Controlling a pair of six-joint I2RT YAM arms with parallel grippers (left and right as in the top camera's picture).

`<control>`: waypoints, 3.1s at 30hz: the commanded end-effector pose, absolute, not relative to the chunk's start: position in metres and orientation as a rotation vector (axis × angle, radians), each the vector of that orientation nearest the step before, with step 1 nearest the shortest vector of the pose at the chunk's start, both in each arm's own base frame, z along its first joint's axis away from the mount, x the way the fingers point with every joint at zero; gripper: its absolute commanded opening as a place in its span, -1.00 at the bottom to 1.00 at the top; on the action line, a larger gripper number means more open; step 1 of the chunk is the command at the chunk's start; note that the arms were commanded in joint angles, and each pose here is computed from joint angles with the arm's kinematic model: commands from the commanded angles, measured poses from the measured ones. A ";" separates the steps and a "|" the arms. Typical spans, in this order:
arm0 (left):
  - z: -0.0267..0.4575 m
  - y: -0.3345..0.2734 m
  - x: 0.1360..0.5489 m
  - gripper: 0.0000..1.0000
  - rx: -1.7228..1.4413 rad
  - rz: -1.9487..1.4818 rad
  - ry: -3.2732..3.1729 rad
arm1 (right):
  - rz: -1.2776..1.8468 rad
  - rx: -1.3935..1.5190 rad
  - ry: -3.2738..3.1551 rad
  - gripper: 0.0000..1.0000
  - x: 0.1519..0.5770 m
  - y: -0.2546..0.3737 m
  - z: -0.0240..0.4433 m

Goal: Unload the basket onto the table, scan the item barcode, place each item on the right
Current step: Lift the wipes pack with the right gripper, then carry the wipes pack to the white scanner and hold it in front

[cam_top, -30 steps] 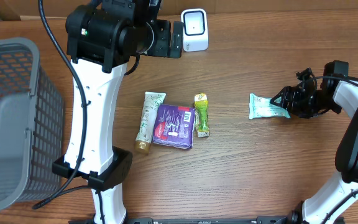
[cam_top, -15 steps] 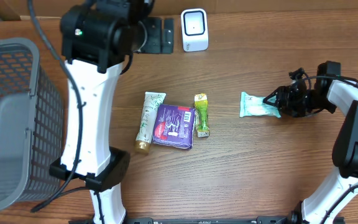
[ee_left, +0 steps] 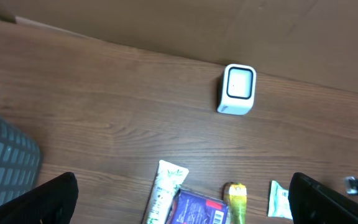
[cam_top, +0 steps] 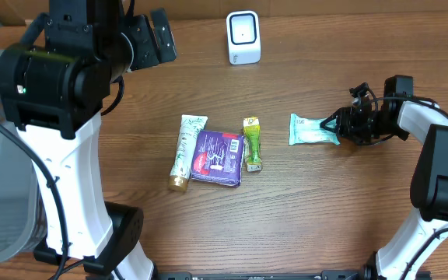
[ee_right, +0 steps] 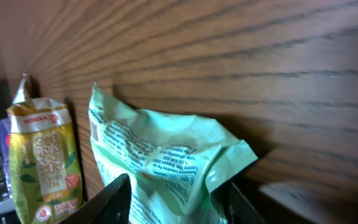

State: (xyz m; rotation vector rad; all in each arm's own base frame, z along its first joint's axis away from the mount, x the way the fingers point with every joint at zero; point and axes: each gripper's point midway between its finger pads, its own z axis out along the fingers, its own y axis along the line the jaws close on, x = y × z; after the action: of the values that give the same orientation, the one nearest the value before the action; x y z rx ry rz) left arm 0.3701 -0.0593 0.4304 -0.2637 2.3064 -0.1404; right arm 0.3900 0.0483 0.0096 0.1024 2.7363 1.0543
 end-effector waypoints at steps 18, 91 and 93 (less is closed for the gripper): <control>0.422 -0.052 0.374 0.99 -0.326 -0.102 2.323 | 1.193 0.282 2.754 -0.93 0.377 0.053 0.017; 0.422 -0.052 0.374 0.99 -0.326 -0.102 2.323 | -0.884 -1.143 1.230 -0.93 0.613 0.250 0.187; 0.422 -0.052 0.374 0.99 -0.326 -0.101 2.323 | -0.882 -1.143 1.227 -0.93 0.613 0.251 0.187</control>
State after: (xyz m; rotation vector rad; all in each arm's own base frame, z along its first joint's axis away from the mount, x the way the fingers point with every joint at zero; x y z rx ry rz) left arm 0.3717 -0.0559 0.4247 -0.3012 2.3195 -0.1187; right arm 0.6142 0.2450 0.1758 -1.1626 1.2538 -0.8941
